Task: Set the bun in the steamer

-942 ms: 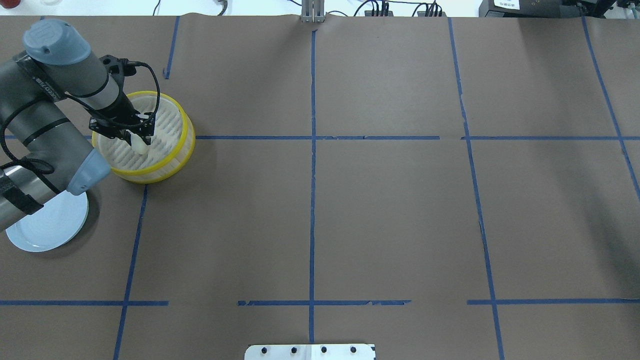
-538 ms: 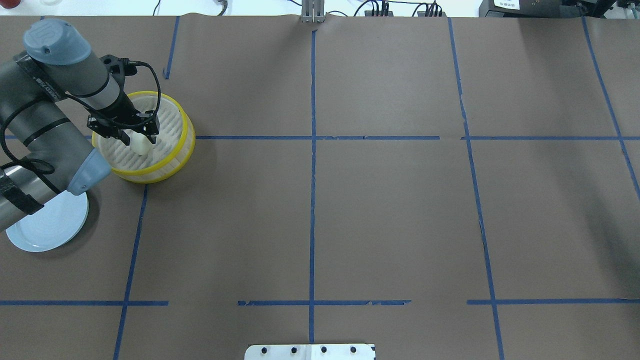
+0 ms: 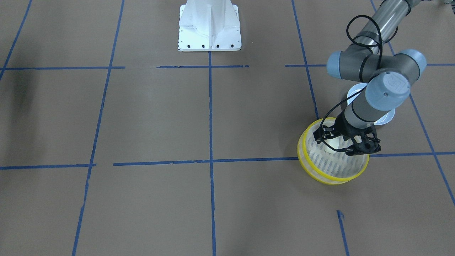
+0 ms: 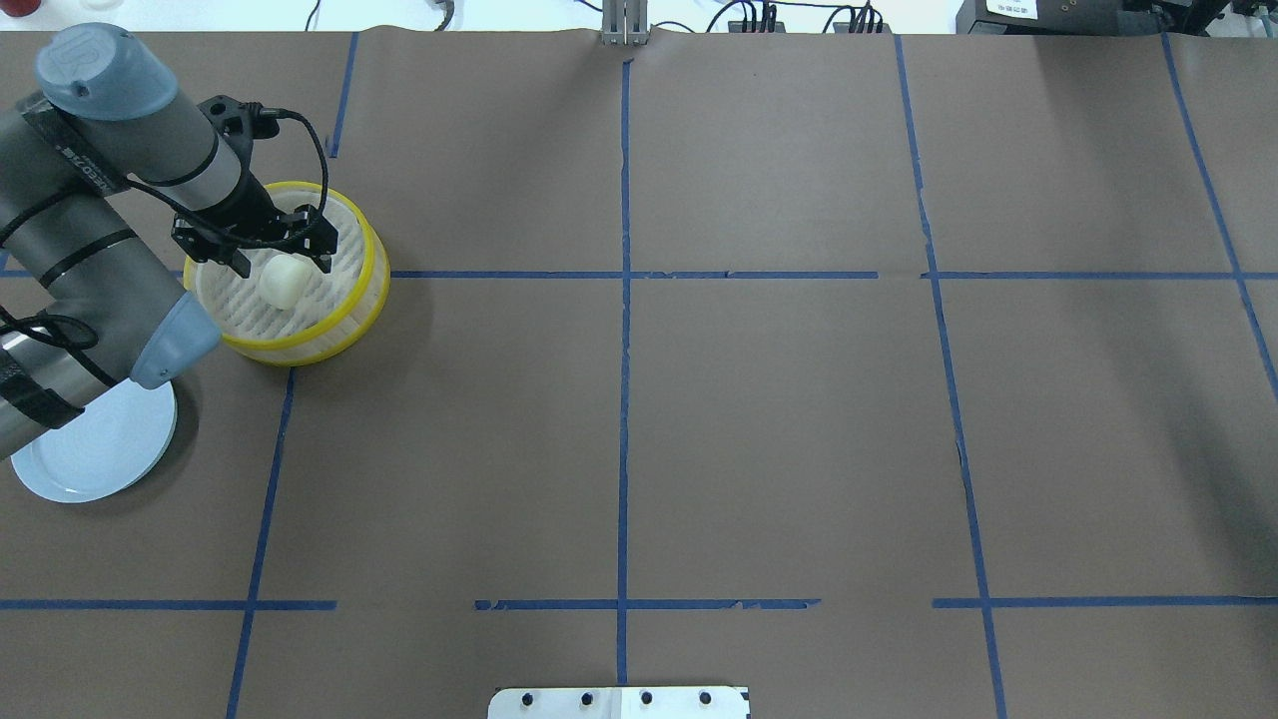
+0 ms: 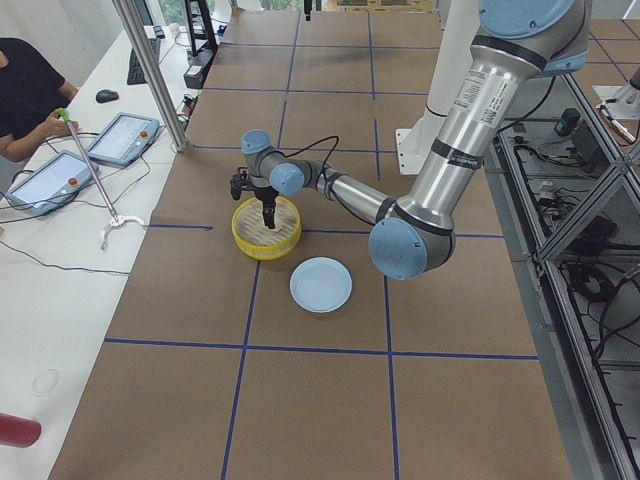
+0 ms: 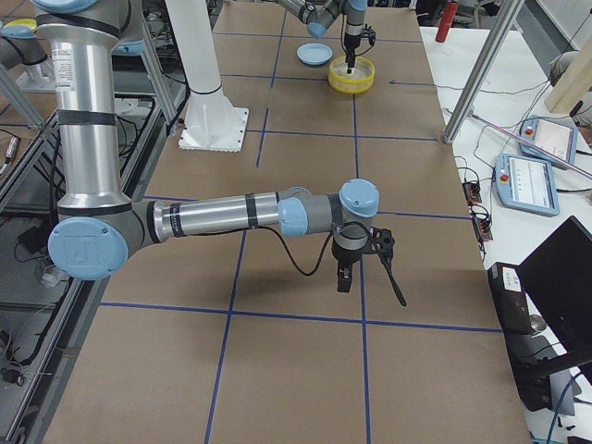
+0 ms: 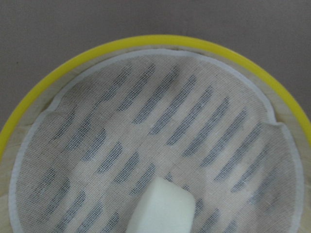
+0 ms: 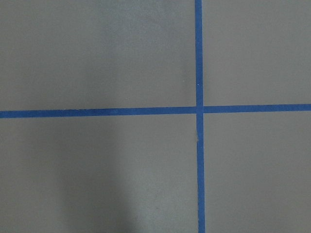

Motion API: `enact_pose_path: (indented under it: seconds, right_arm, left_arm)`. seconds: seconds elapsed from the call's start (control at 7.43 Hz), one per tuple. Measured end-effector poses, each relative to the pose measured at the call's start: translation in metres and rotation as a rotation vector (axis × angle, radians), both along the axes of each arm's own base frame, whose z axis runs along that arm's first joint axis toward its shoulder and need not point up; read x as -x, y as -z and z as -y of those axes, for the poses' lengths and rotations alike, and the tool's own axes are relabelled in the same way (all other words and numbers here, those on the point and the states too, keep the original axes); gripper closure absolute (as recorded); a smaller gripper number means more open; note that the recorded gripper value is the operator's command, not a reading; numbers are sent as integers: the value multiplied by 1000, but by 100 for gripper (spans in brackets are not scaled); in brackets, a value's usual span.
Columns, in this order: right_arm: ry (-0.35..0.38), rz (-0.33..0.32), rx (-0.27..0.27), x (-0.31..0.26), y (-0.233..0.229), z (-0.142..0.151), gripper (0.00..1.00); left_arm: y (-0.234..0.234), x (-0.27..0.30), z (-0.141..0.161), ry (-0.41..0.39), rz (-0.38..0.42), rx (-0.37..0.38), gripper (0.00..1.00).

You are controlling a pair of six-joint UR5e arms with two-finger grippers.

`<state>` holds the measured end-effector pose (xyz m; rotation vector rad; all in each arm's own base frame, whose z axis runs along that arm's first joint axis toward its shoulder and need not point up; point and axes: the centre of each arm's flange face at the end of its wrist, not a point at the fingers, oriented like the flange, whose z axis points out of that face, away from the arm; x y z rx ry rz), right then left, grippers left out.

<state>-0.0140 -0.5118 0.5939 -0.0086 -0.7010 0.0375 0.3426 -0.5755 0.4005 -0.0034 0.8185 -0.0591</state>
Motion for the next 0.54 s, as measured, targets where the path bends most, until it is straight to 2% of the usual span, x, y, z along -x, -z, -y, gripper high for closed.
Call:
enact_pose_path:
  seconds: [0.27, 0.54]
  right_arm:
    - [0, 0, 0, 0, 0, 0, 0]
    - [0, 0, 0, 0, 0, 0, 0]
  left_arm:
    - [37, 31, -5, 30, -38, -52, 0]
    - [63, 95, -5, 66, -25, -95, 0]
